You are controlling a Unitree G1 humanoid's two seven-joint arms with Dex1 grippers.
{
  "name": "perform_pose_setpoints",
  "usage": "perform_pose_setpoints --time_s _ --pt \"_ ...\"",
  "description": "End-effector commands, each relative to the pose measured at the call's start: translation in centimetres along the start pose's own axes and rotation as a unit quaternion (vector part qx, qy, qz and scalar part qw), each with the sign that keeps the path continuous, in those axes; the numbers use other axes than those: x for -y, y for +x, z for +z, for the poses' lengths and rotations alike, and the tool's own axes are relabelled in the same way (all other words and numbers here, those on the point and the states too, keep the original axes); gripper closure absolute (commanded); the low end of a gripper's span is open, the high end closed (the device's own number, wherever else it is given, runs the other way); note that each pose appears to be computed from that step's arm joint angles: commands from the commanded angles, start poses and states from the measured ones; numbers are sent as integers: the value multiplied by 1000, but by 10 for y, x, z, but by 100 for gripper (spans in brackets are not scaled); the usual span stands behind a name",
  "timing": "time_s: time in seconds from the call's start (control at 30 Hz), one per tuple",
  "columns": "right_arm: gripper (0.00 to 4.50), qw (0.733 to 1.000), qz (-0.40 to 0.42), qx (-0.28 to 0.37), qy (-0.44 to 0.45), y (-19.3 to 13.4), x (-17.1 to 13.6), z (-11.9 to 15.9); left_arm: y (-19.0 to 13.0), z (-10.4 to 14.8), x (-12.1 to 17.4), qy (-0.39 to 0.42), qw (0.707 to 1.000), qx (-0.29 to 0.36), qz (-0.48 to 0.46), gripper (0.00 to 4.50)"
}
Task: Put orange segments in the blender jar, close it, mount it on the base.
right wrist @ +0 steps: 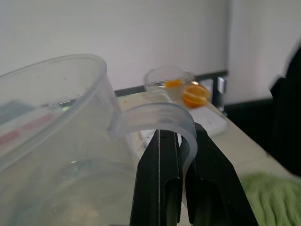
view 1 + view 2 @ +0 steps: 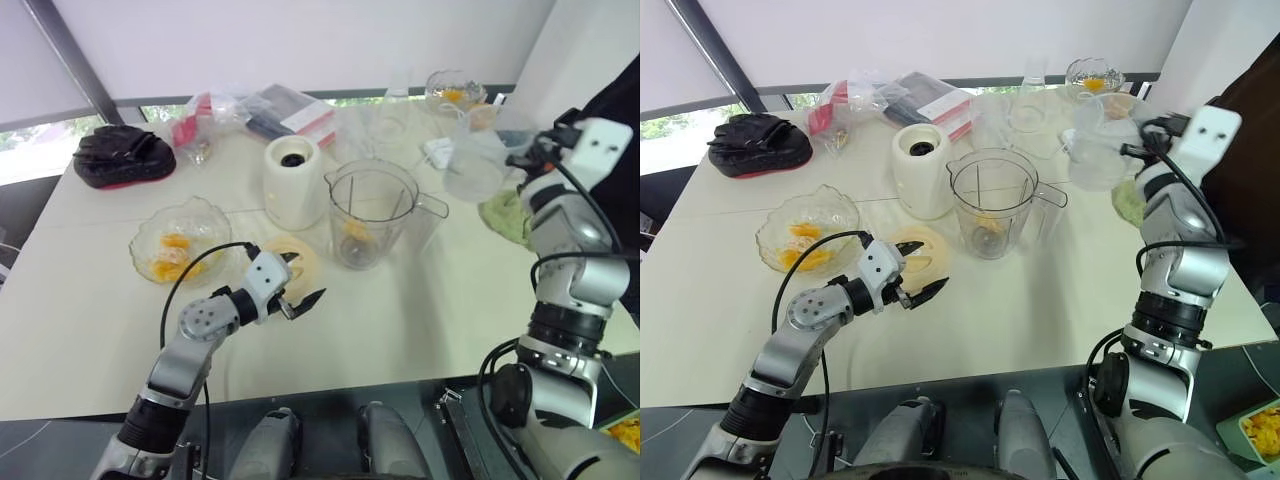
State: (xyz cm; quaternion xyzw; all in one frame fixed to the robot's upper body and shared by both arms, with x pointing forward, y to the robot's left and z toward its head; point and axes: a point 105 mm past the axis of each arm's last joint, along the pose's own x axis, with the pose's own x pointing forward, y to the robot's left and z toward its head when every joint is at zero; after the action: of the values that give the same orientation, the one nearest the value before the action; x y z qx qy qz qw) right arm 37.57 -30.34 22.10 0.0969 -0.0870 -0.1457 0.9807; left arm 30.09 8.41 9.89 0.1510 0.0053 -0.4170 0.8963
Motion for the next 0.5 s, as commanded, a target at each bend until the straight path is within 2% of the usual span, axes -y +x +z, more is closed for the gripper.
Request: perform_pose_setpoints --time_s 0.03,0.2,0.5 --pt "443 997 -54 43 26 -12 28 0 0 13 3 13 1000 20 -4 0" --pt "443 991 -117 41 58 -29 61 -41 -2 13 3 13 1000 17 -4 0" --pt "443 988 -145 37 49 -35 75 -78 -5 13 1 16 1000 13 -4 0"
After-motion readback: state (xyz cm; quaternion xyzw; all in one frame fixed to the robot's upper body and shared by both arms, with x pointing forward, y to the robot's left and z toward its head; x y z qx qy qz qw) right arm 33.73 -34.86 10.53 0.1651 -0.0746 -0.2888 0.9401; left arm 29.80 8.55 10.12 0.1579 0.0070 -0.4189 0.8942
